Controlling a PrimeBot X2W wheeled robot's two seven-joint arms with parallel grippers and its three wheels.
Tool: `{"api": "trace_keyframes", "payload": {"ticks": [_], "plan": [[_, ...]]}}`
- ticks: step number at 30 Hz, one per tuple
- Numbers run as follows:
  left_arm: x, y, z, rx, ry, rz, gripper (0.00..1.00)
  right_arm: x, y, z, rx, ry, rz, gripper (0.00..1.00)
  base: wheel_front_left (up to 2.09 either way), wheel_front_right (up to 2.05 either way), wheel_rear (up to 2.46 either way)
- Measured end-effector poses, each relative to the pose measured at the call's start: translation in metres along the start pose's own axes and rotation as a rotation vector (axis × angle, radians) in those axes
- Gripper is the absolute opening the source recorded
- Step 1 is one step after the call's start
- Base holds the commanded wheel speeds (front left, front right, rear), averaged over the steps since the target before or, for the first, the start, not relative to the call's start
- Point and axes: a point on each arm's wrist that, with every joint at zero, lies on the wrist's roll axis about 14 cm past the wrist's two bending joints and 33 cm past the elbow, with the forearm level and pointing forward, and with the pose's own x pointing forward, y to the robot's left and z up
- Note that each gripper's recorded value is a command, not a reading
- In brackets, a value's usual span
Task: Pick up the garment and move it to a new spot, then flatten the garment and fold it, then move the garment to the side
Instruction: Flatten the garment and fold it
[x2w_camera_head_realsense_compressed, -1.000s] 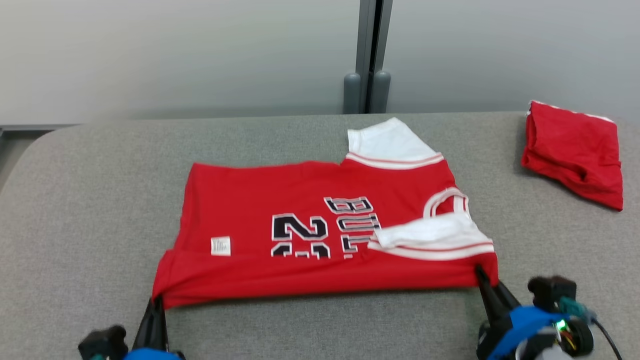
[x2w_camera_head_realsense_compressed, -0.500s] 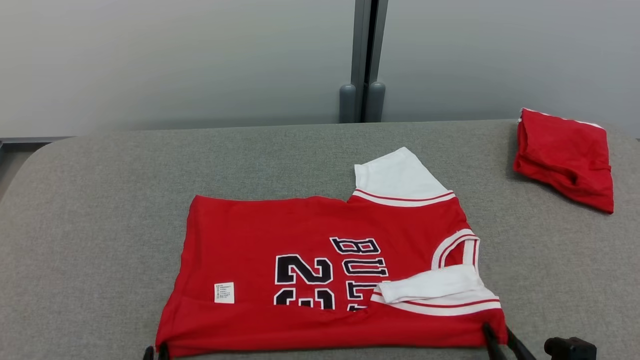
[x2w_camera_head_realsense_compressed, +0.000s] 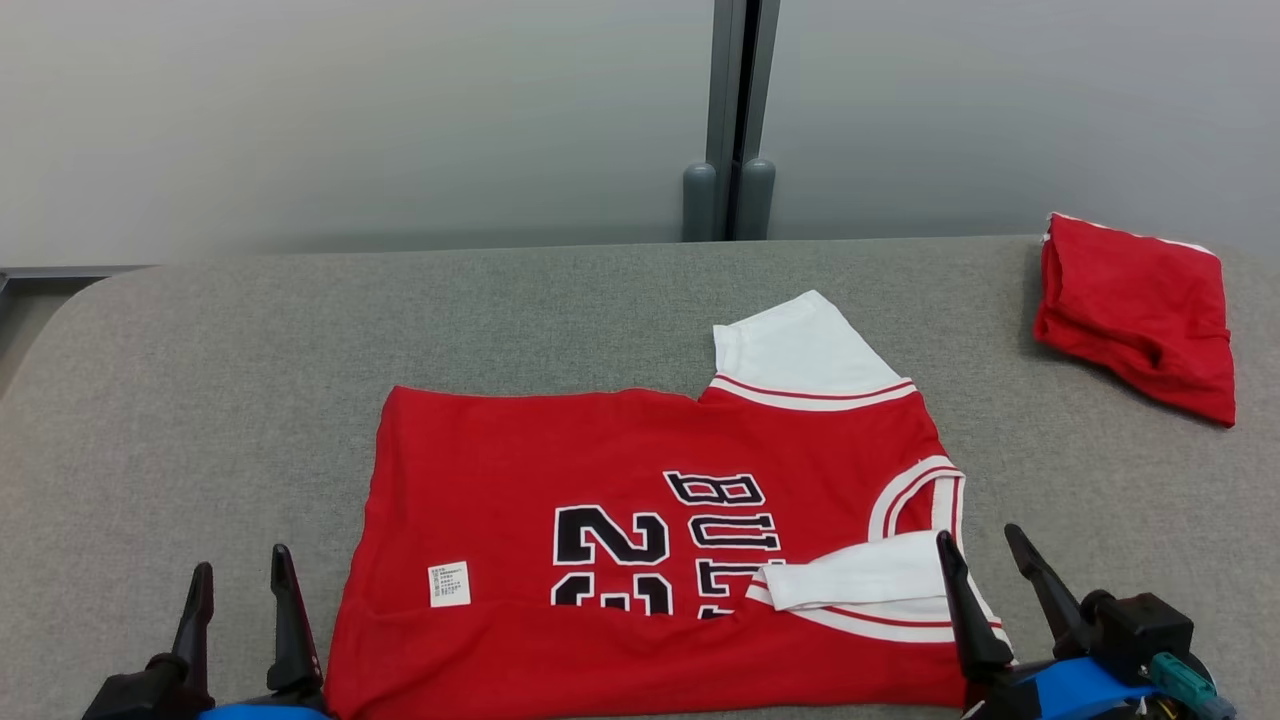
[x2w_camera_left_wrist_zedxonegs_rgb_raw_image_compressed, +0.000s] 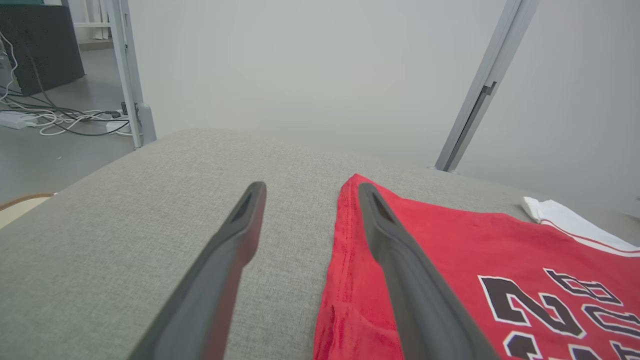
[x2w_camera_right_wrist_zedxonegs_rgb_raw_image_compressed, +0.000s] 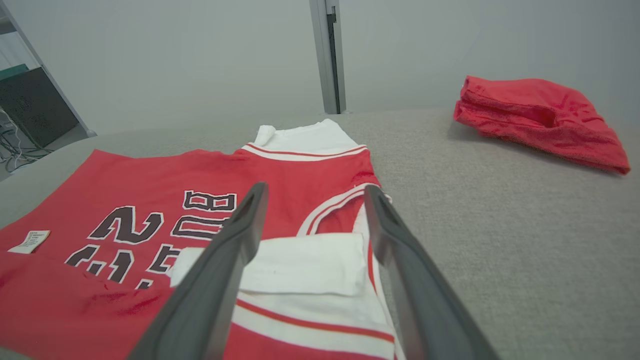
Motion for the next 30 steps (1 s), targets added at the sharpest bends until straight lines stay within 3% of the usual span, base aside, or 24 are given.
{"api": "trace_keyframes", "payload": {"ticks": [10,23,30], "plan": [[0.01,-0.003,0.017,0.066,-0.051,-0.023,1.0,0.012,0.004,0.017,0.012,-0.063,-0.008,1.0,0.0,0.0,0.0],[0.004,-0.002,0.001,0.085,0.004,-0.031,1.0,0.002,0.006,0.005,0.024,-0.03,-0.013,1.0,0.0,0.0,0.0],[0.059,-0.012,0.037,0.137,-0.081,-0.087,1.0,0.051,0.033,0.029,-0.061,-0.079,0.092,1.0,0.0,0.0,0.0]]}}
